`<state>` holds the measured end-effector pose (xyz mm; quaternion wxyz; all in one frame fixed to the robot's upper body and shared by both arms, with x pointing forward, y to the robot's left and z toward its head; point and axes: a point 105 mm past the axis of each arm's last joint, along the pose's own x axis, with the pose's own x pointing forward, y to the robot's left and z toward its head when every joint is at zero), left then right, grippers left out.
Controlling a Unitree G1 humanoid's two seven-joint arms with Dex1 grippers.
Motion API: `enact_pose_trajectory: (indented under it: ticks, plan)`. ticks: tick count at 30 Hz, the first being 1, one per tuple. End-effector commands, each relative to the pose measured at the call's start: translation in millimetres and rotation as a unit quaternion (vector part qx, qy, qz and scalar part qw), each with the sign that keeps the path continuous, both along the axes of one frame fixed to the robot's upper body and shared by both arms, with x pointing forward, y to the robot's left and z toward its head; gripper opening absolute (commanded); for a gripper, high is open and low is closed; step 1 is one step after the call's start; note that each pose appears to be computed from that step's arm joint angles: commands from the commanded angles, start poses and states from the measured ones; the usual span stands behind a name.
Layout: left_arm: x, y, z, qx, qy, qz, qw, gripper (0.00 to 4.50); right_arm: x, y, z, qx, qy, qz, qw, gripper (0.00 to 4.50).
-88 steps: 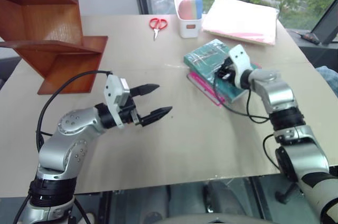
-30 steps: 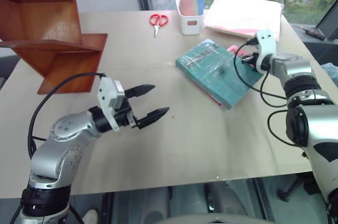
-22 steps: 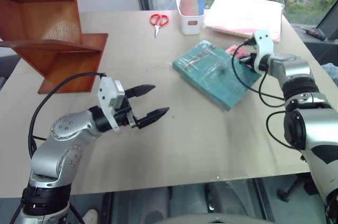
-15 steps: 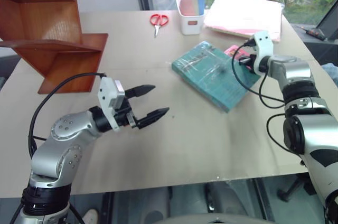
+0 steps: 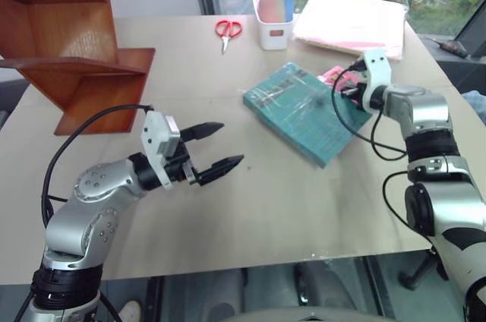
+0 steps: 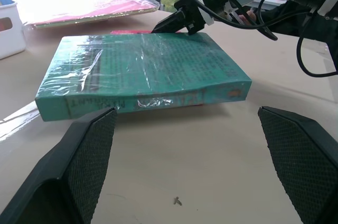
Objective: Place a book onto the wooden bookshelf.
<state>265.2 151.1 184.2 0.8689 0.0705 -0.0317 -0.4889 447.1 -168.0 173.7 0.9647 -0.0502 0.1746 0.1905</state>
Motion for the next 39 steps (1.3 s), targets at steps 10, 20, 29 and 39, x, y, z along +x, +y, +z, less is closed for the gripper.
enact_pose_trajectory:
  ticks: [10, 20, 29, 39]
  plan:
    - [-1.8, -4.0, 5.6, -0.004, -0.013, -0.012, 1.000, 4.50, -17.3, -32.3, 90.6, 0.049, -0.214, -0.033, 0.975, 0.27]
    - [3.7, -7.0, -12.7, -0.040, 0.028, -0.017, 0.999, 4.50, -139.2, 15.7, 75.3, 0.023, -0.247, 0.180, 0.952, 4.43]
    - [36.3, -21.7, -27.9, -0.208, 0.194, 0.025, 0.958, 4.50, -227.1, 18.4, 16.9, -0.022, -0.200, 0.203, 0.958, 4.43]
    - [84.3, -68.6, -48.6, -0.344, 0.463, 0.041, 0.816, 4.50, -243.1, 9.8, 21.8, -0.024, -0.227, 0.178, 0.957, 4.43]
